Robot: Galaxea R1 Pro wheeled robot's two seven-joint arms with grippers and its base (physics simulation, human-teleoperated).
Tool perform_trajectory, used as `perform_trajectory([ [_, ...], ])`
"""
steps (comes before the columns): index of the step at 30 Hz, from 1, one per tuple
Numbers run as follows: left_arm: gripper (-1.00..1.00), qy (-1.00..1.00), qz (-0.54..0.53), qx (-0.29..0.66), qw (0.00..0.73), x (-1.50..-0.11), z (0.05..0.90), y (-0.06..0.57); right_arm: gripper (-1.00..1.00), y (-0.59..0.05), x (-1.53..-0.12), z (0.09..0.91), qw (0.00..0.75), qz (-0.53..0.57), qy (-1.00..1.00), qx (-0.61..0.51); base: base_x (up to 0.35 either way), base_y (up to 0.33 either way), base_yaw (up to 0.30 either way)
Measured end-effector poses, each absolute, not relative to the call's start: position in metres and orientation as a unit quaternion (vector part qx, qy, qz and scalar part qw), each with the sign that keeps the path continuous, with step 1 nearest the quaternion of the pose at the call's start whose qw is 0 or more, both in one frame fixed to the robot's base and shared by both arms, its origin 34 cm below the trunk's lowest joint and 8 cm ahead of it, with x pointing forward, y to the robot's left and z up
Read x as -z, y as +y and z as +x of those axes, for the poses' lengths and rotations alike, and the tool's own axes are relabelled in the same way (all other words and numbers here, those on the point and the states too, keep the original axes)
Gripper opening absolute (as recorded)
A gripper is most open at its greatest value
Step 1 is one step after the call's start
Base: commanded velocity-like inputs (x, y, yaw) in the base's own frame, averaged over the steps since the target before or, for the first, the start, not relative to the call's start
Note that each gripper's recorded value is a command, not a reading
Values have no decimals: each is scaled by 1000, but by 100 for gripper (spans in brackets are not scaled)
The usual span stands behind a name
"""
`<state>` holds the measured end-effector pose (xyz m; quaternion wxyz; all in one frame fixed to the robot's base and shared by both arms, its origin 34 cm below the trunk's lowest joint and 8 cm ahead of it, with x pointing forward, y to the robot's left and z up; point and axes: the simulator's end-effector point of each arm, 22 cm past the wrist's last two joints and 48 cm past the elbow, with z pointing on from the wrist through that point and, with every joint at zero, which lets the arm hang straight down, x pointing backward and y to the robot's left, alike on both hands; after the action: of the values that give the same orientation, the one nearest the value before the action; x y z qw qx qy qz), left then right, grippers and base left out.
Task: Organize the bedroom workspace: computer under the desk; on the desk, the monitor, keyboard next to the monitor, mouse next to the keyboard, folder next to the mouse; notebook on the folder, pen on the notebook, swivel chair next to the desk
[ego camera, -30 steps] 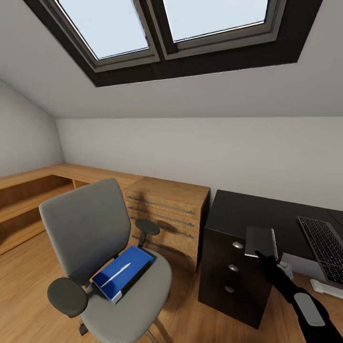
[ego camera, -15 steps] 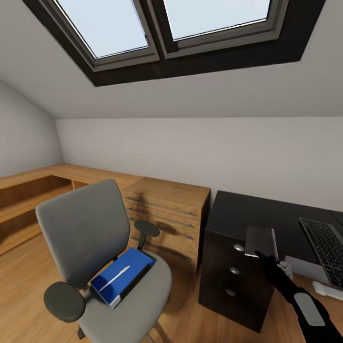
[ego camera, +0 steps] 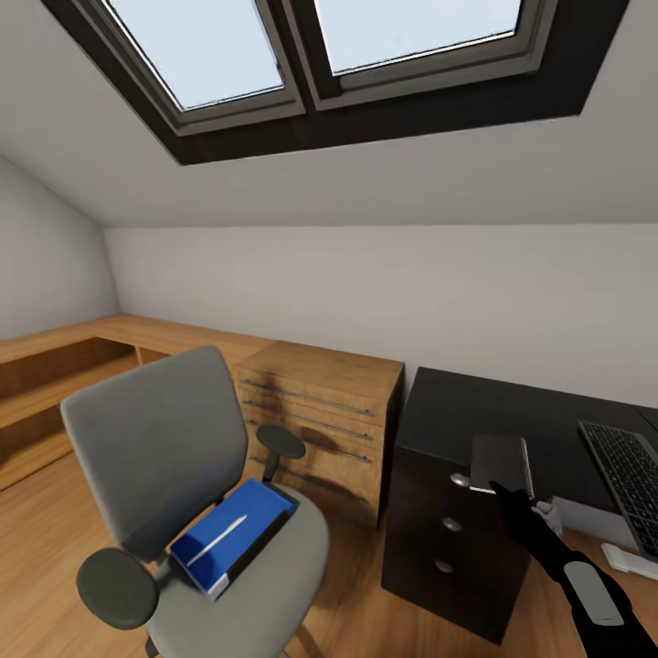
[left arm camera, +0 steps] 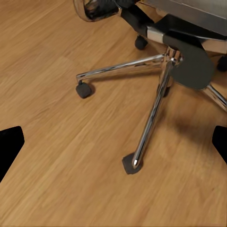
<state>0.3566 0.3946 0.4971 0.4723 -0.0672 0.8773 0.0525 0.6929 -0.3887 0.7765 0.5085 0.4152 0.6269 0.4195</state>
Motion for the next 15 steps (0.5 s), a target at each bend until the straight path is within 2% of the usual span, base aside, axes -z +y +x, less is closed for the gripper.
perform_trajectory([
  [5, 100, 878, -67, -52, 472, -497, 356, 394, -100, -389, -777, 693, 509, 415, 627, -420, 173, -25, 0],
  [15, 100, 879, -67, -52, 470, -496, 355, 394, -100, -392, -777, 693, 510, 415, 627, -418, 30, -4, 0],
])
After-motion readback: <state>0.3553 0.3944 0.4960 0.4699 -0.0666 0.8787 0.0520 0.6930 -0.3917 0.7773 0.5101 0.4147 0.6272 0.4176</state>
